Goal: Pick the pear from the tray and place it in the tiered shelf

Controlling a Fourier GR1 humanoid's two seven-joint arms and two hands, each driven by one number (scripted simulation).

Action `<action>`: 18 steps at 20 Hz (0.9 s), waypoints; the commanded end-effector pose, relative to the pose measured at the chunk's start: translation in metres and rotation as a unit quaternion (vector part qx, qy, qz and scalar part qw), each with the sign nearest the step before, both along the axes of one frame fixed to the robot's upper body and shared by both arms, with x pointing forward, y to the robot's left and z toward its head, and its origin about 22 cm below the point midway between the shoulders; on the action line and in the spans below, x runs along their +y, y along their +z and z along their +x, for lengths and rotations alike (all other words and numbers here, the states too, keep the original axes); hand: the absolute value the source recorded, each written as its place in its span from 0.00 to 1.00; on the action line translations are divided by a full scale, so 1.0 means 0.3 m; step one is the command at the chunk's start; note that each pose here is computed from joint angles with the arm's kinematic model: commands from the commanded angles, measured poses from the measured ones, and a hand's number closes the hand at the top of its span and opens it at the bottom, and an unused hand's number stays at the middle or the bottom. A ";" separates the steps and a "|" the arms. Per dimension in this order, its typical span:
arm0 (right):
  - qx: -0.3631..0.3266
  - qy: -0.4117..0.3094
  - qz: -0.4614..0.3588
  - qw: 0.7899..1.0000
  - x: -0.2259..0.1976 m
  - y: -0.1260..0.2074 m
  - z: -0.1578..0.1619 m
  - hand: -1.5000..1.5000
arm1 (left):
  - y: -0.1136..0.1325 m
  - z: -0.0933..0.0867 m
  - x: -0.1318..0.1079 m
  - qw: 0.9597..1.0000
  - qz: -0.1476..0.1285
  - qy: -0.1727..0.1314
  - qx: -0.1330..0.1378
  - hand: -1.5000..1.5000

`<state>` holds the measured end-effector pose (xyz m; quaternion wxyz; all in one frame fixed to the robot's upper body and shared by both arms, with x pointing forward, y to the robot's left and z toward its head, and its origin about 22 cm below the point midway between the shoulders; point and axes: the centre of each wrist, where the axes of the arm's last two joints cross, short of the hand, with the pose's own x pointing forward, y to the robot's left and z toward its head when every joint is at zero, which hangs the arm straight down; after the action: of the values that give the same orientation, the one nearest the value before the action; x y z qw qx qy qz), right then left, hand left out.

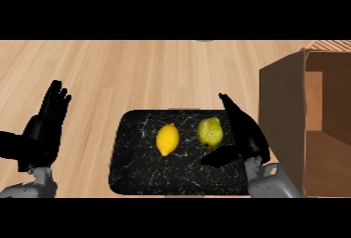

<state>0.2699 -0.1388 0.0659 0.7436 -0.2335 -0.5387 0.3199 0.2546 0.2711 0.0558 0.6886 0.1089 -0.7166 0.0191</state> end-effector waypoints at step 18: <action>-0.032 0.046 -0.042 0.998 0.065 -0.165 0.103 1.00 | -0.028 -0.007 0.028 1.000 0.001 -0.007 0.007 0.50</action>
<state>0.2948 -0.1218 0.0271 0.7194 -0.2356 -0.5483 0.3554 0.2563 0.2692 0.0591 0.6879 0.1097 -0.7173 0.0161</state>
